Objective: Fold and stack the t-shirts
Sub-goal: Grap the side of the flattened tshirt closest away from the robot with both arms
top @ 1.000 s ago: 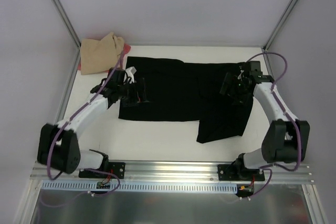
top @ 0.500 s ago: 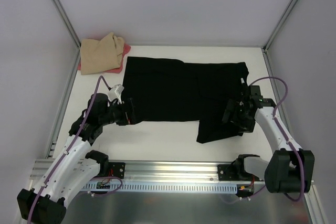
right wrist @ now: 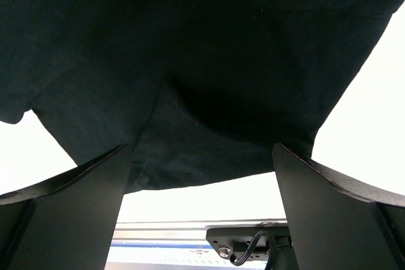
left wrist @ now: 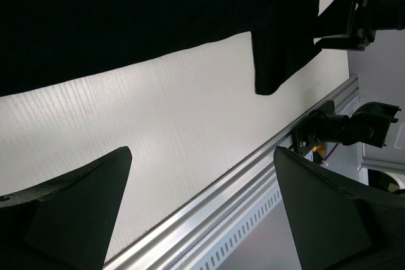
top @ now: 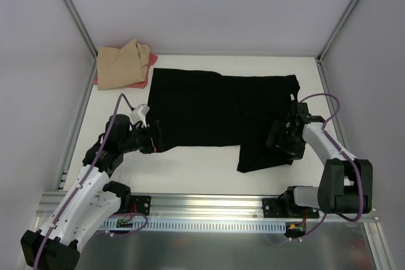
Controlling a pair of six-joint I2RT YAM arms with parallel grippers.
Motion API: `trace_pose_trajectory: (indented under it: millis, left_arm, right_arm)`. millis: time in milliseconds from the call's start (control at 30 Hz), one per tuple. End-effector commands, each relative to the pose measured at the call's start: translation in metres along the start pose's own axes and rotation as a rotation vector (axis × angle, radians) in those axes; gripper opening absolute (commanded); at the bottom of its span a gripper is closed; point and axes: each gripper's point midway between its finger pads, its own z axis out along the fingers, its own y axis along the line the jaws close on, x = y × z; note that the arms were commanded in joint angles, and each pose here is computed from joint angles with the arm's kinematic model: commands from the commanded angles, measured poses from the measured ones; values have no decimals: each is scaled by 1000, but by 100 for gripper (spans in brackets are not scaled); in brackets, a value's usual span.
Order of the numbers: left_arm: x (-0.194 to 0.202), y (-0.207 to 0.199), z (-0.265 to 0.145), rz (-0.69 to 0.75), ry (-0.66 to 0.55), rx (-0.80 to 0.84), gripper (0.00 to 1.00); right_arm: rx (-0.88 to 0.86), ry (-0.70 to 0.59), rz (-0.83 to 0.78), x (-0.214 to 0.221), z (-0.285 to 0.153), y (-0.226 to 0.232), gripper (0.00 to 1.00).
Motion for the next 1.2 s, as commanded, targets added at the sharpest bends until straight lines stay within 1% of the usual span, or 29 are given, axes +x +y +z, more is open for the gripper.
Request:
trace_pose_trajectory:
  millis: [0,200,400,600,700,800,900,933,1000,1033,1100,1133,1167]
  left_arm:
    - [1,-3,2,4,5,19,99]
    - [5,3,5,0,15,5,99]
    - [4,5,7,5,15,1,99]
    - [3,5,8,7,17,0,99]
    - [3,5,8,13,13,0,99]
    - [4,8,9,7,18,-8,99]
    - [5,8,10,3,20,-8,99]
    - [5,9,10,4,19,-7,99]
    - [6,9,10,3,21,-7,99]
    - [6,9,10,2,20,-8,99]
    - [6,9,10,3,21,-10,99]
    - [6,9,10,2,22,-10,99]
    - [6,9,10,4,21,-12,99]
  right_arm:
    - [16,-41,8,-13,-3,-1,99]
    - [19,-70,-9,-29,-17,4,100]
    - [13,-56,-11,-28,-11,5,100]
    - [6,-8,-7,-23,7,6,99]
    - [0,3,-8,-24,10,8,97]
    - [-22,14,-14,-23,11,13,90]
    - [-43,29,-14,-19,14,15,72]
    - [-46,37,-14,-16,15,15,62]
    - [-63,40,-20,-15,14,18,51]
    - [-67,45,-18,-14,14,18,39]
    - [-75,45,-22,-12,13,19,26]
    - [-75,45,-23,-12,13,19,16]
    - [-74,43,-22,-11,12,19,15]
